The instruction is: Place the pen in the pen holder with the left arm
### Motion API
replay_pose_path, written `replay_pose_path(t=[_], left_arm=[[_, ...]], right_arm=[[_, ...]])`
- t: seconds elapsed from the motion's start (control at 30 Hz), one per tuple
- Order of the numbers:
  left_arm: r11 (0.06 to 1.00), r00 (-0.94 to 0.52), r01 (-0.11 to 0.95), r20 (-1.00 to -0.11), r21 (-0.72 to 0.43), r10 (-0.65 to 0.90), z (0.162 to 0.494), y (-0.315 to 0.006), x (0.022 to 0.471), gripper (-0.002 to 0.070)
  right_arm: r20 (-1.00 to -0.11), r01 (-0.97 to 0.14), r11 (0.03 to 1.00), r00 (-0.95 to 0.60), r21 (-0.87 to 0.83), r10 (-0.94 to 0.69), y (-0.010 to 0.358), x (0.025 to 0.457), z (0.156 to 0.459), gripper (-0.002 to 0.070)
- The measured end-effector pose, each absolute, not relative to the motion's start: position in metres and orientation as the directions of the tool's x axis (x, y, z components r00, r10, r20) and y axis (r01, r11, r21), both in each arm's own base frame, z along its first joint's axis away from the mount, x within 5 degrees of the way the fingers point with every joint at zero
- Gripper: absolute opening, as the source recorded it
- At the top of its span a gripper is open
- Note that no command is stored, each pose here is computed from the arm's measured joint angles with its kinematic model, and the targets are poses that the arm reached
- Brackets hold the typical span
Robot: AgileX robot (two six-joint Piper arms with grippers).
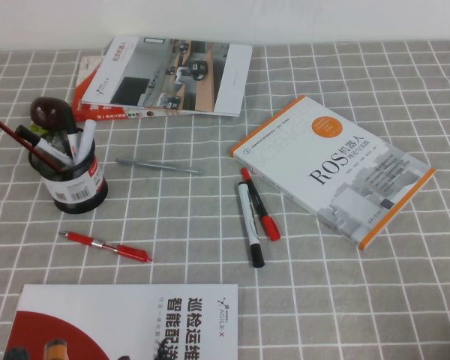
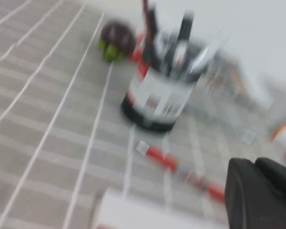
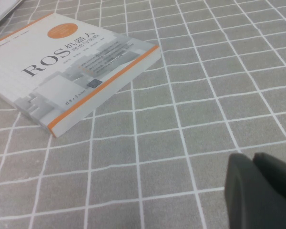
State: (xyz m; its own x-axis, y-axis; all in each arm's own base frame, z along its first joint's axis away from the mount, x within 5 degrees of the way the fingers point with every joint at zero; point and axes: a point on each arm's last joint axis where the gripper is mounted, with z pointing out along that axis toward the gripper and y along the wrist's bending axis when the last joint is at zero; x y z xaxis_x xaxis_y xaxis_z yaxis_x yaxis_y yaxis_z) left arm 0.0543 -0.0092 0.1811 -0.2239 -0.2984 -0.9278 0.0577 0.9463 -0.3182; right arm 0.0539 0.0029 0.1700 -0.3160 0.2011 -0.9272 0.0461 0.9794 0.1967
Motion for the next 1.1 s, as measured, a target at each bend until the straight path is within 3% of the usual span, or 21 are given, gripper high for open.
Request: replay_pose_path(t=[0.2,0.57,0.7,0.87,0.97,1.1], left_arm=[[0.885,-0.051,0.079,-0.889,-0.458,-0.456,0.198,-0.006,0.056,-0.0003],[0.87,0.015,0.088,-0.872,-0.486,-0.489,0.204,-0.004,0.056,-0.0003],[0.861,-0.028,0.101,-0.866,-0.499,-0.499,0.213,-0.007,0.054,-0.0003],[0.897,-0.079,0.129,-0.906,-0.422,-0.415,0.26,-0.011,0.051,-0.0003],[0.925,-0.218,0.11,-0.917,-0.363,-0.334,0.278,-0.015,0.06,-0.0003],[0.953,-0.464,0.111,-0.863,-0.281,-0.2,0.293,-0.021,0.081,-0.0003]], right_arm=[[-0.927,0.046,0.979,-0.316,0.197,0.201,0.003,0.054,0.17,-0.0015],[-0.927,0.046,0.979,-0.316,0.197,0.201,0.003,0.054,0.17,-0.0015],[-0.927,0.046,0.979,-0.316,0.197,0.201,0.003,0.054,0.17,-0.0015],[-0.927,0.046,0.979,-0.316,0.197,0.201,0.003,0.054,0.17,-0.0015],[-0.927,0.046,0.979,-0.316,0.197,0.201,0.003,0.054,0.17,-0.0015],[-0.927,0.046,0.979,-0.316,0.197,0.201,0.003,0.054,0.17,-0.0015]])
